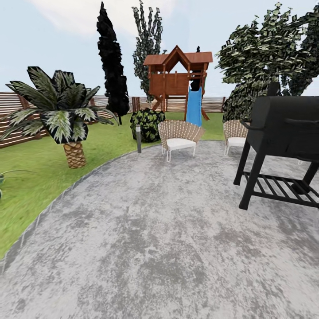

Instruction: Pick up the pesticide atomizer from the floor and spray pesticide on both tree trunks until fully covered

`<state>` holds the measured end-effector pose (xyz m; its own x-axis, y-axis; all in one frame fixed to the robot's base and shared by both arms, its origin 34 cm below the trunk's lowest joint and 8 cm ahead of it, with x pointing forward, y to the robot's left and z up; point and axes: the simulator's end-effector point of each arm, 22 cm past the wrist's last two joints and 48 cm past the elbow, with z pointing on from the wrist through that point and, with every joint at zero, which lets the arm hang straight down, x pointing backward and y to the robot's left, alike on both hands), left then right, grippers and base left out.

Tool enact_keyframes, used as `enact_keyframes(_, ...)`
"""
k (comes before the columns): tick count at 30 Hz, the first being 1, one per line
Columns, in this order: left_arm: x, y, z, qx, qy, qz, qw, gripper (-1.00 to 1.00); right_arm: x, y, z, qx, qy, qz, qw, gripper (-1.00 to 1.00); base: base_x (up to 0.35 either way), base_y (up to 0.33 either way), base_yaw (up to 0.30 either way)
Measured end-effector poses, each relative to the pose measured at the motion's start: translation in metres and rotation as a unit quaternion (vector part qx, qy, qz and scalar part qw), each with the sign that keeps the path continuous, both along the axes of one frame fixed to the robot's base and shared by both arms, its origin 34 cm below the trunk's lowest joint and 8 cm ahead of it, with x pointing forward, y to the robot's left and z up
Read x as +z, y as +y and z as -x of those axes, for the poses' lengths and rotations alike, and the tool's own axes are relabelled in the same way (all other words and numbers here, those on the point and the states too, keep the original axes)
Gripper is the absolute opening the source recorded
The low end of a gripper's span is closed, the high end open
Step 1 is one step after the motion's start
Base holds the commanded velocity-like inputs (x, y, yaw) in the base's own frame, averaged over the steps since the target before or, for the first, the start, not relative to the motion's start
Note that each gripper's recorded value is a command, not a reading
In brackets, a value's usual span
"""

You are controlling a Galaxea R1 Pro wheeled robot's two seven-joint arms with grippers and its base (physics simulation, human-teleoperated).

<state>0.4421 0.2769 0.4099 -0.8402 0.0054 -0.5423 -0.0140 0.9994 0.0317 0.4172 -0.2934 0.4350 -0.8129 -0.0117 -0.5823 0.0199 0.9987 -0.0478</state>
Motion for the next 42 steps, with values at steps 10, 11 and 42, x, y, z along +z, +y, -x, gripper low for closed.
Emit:
enact_keyframes(10, -0.013, 0.026, -0.007, 0.050, -0.030, 0.001, 0.9983, 1.00, -0.023, 0.000, 0.007, 0.001, 0.006, 0.002, 1.0000, 1.00, 0.000, 0.000, -0.197)
enact_keyframes(11, -0.014, 0.030, -0.008, 0.051, -0.036, -0.002, 0.9980, 1.00, -0.026, 0.000, 0.007, 0.001, 0.007, 0.002, 1.0000, 1.00, 0.000, 0.000, -0.196)
enact_keyframes(42, -0.069, 0.078, 0.018, 0.051, -0.096, -0.039, 0.9933, 1.00, -0.094, 0.001, 0.022, 0.003, 0.009, 0.002, 1.0000, 1.00, 0.000, 0.000, -0.047)
